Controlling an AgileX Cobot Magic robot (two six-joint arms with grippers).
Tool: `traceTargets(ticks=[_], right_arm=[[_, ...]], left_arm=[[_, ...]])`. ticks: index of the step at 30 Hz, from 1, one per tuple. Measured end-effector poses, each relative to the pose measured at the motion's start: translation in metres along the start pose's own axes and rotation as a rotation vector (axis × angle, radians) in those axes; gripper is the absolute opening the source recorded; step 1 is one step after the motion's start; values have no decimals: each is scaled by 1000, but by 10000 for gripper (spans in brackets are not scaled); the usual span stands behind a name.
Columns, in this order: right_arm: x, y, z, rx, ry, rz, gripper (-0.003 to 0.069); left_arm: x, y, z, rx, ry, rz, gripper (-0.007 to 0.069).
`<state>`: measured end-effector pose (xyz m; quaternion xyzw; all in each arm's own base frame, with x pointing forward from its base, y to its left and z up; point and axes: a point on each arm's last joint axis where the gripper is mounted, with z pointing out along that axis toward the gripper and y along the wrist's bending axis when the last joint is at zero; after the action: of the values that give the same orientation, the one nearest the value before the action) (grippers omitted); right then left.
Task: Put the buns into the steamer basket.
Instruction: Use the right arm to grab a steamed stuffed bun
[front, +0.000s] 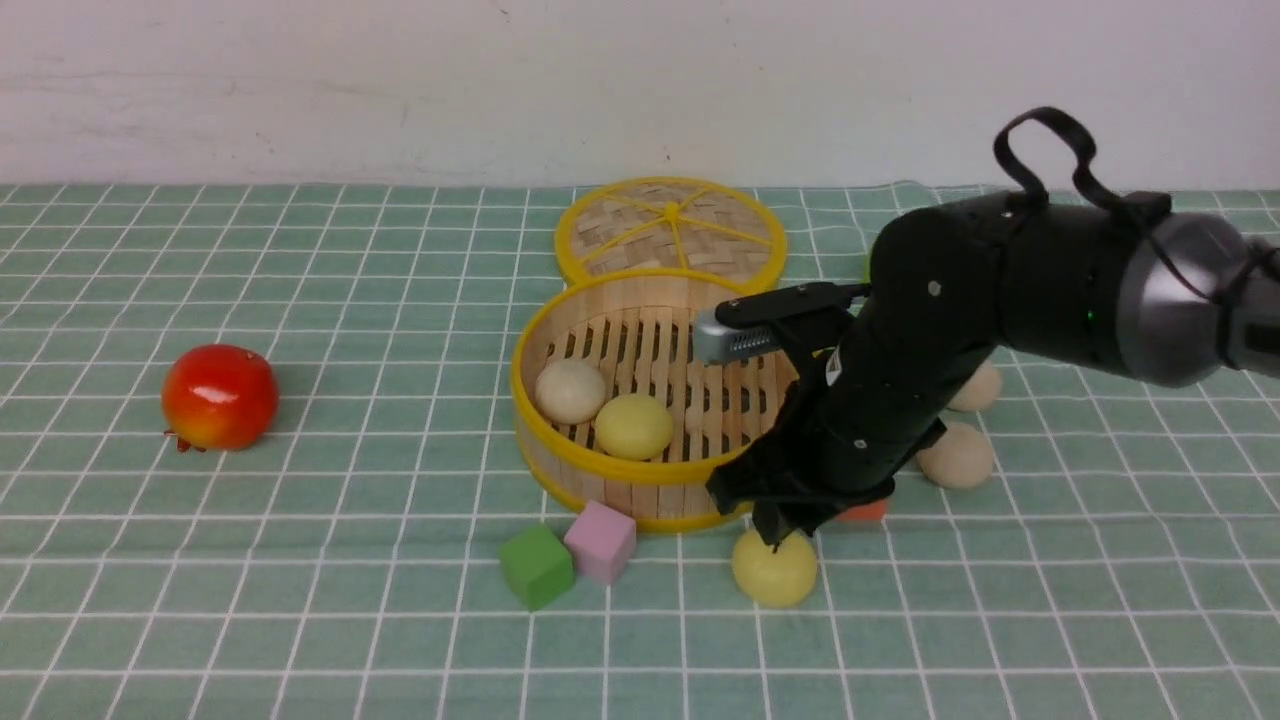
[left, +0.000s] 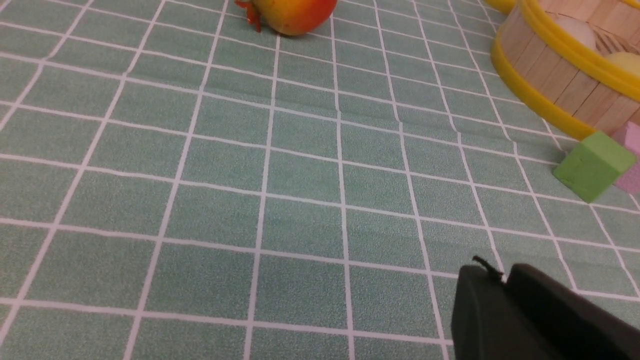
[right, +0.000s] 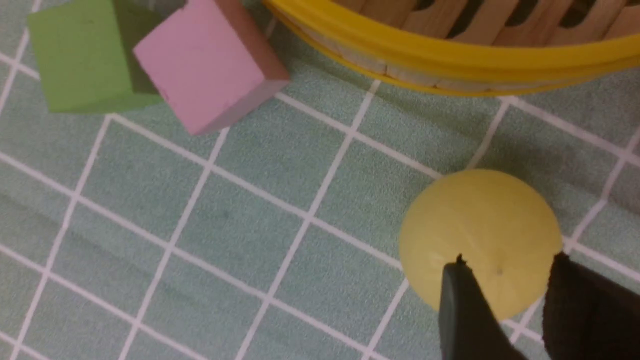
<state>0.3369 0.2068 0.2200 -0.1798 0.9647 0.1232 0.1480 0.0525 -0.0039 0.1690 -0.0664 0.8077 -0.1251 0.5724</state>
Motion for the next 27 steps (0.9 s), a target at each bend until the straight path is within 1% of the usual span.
traceTargets(ticks=[12,21,24,25,26,27], right_arm=[[0,-5,32,13,30,9,240],[0,-5,33,16,37,3,235],[0,-6,33,28,38,-10,188],[0,-7,33,34,39,-17,148],[0,-7,33,34,39,-17,140],[1,-8,33,42,41,-25,62]], left_arm=[[0,0,0,0,0,0,67],[0,0,0,0,0,1,67],[0,0,0,0,0,1,67],[0,0,0,0,0,1,67],[0,0,0,0,0,1,67],[0,0,0,0,0,1,67]])
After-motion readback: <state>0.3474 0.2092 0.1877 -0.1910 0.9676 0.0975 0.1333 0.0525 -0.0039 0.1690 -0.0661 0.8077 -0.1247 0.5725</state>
